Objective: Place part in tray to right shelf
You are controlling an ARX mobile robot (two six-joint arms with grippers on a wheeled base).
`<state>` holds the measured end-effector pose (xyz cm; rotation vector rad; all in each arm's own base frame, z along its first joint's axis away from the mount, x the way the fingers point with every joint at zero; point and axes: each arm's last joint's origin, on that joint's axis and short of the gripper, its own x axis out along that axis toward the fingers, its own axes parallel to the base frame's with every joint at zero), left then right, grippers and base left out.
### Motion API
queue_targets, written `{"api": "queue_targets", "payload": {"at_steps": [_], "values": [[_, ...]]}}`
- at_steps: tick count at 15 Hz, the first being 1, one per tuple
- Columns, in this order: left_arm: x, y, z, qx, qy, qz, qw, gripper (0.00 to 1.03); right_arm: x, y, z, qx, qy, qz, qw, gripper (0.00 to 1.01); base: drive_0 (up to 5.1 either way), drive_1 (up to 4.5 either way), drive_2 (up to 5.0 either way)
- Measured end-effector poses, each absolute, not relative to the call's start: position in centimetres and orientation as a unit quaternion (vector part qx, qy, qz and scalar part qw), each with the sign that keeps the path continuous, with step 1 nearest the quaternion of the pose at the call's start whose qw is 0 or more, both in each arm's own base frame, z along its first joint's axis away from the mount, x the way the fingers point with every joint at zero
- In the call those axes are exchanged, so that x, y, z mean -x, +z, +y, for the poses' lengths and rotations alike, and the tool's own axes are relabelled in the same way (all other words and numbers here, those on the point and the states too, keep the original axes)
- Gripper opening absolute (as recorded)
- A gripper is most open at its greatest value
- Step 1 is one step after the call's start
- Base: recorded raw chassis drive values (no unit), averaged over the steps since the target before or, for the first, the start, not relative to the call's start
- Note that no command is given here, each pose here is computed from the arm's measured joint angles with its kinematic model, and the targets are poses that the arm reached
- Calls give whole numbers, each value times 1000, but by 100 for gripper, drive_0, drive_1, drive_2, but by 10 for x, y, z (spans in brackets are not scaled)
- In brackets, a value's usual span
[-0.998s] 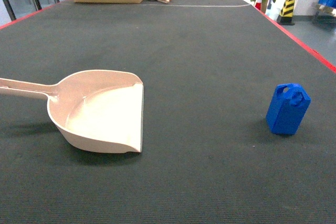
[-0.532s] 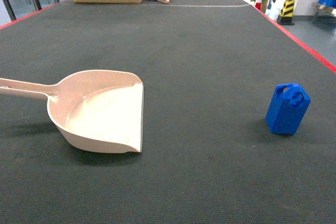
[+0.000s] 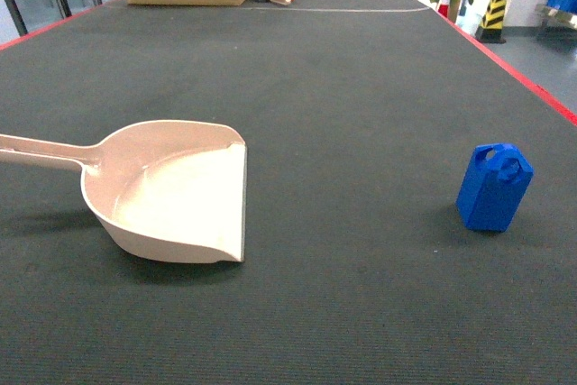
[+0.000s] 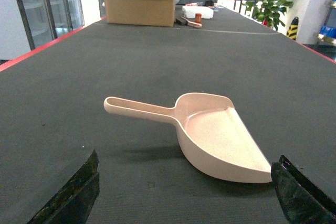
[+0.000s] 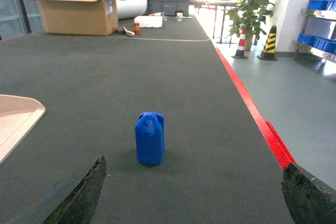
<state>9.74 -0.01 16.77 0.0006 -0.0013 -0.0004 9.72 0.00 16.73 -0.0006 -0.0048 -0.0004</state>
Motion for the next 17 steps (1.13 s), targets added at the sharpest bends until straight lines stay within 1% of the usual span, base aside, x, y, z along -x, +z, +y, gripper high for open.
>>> {"api": "queue_targets", "payload": {"at_steps": [17], "values": [[-97, 168, 0, 0, 0, -1, 1000, 98, -97, 167, 0, 0, 0, -3, 1000, 98, 0, 0, 0]]}}
